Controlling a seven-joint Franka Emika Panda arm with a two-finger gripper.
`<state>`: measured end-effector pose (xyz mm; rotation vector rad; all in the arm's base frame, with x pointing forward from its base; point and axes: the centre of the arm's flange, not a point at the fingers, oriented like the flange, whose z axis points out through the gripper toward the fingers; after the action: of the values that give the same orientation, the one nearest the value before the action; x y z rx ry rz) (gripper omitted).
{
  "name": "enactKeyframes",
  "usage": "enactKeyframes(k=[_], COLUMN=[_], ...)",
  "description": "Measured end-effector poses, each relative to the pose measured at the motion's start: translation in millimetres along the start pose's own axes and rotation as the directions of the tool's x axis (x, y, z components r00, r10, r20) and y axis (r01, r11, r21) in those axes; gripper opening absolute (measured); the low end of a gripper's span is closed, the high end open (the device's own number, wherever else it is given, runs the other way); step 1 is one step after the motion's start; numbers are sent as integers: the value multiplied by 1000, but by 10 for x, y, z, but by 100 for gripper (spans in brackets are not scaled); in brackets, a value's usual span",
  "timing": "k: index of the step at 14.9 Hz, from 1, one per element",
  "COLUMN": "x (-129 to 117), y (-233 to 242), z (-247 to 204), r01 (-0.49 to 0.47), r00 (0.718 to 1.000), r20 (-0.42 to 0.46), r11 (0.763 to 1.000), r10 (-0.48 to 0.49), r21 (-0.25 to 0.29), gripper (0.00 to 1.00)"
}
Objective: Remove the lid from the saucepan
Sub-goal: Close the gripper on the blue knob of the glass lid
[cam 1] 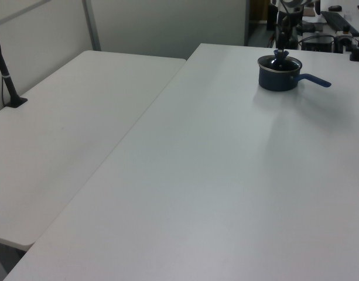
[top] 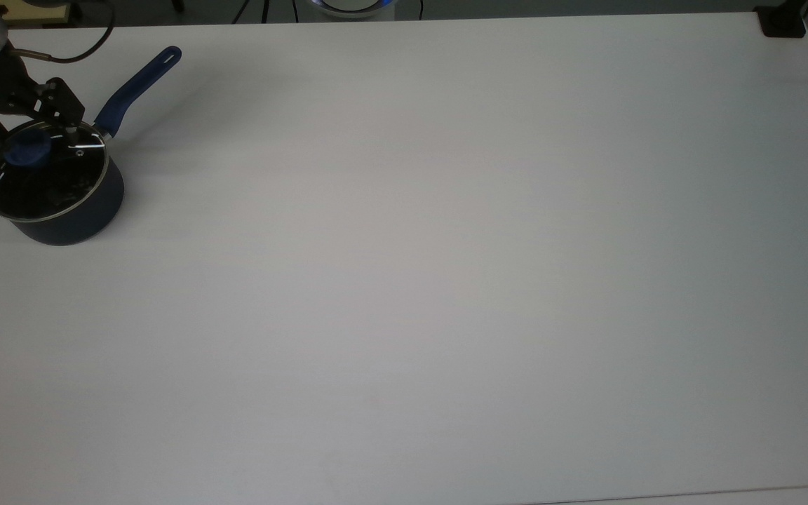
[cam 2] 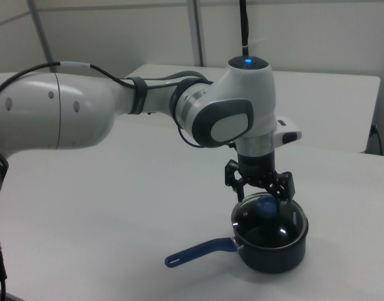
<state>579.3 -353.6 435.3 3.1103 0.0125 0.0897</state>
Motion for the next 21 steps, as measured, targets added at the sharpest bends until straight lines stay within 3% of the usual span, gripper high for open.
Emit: enactKeyframes(k=[6,15,17,19,21], x=[-112,-53,-53,-52,-46], y=[199,218,218,216,209], z=[21,104,105,105,104], r01=[23,2,2,1,-7], r00=[1000,999,999,999,998], r20=[-5,-52,-52,-54,-63], r11=[1000,1000,1000,1000,1000], r10=[-23,-1,-1,0,8], r21=[-1,16,16,18,30], gripper=[97,95,92,75,71])
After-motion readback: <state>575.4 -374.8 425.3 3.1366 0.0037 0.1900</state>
